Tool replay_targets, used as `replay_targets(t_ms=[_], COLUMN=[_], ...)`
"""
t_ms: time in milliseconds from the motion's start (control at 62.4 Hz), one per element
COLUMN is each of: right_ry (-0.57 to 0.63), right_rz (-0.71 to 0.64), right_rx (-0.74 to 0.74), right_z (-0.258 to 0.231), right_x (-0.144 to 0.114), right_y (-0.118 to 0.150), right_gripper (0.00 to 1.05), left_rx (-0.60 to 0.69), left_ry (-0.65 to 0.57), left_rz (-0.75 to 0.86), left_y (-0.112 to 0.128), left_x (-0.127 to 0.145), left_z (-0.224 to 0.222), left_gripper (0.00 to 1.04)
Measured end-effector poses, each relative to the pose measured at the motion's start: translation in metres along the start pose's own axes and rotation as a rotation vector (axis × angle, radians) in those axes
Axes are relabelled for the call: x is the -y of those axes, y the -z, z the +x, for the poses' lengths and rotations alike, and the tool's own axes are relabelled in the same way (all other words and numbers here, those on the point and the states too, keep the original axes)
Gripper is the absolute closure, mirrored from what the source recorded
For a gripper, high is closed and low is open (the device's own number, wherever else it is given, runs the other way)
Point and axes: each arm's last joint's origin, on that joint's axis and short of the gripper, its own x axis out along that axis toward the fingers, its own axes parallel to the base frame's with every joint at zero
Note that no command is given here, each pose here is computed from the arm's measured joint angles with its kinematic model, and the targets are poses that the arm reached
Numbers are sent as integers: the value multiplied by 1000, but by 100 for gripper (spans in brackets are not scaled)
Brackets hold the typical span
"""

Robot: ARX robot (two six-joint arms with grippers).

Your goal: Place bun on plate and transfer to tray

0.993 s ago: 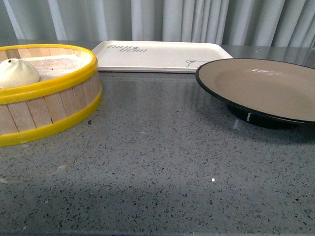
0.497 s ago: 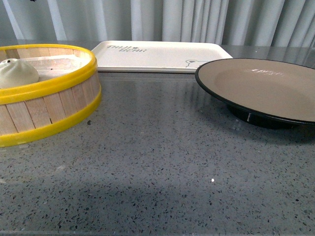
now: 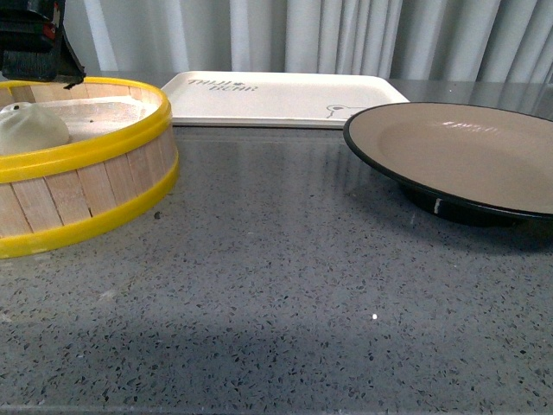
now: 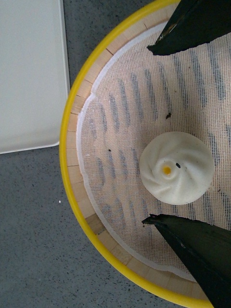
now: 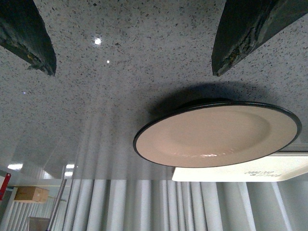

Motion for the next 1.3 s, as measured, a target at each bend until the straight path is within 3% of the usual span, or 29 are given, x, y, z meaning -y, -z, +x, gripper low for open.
replay_targets(t_ms=[625, 897, 1122, 1234, 1298], right_ry=[0, 0, 0, 0, 0], right_rz=[0, 0, 0, 0, 0], right_rx=[0, 0, 0, 0, 0], right_z=[0, 0, 0, 0, 0], right_x=[0, 0, 0, 0, 0], right_y=[0, 0, 0, 0, 0], right_gripper=[9, 9, 9, 9, 9], left_rx=[-97, -100, -98, -94, -91], left_ry=[5, 4, -3, 7, 10], left_rz=[20, 25, 25, 26, 26], left_y=[18, 19, 18, 15, 14], left_x=[5, 8, 7, 8, 9], left_z=[15, 15, 15, 14, 14], left_gripper=[7, 47, 85, 100, 101])
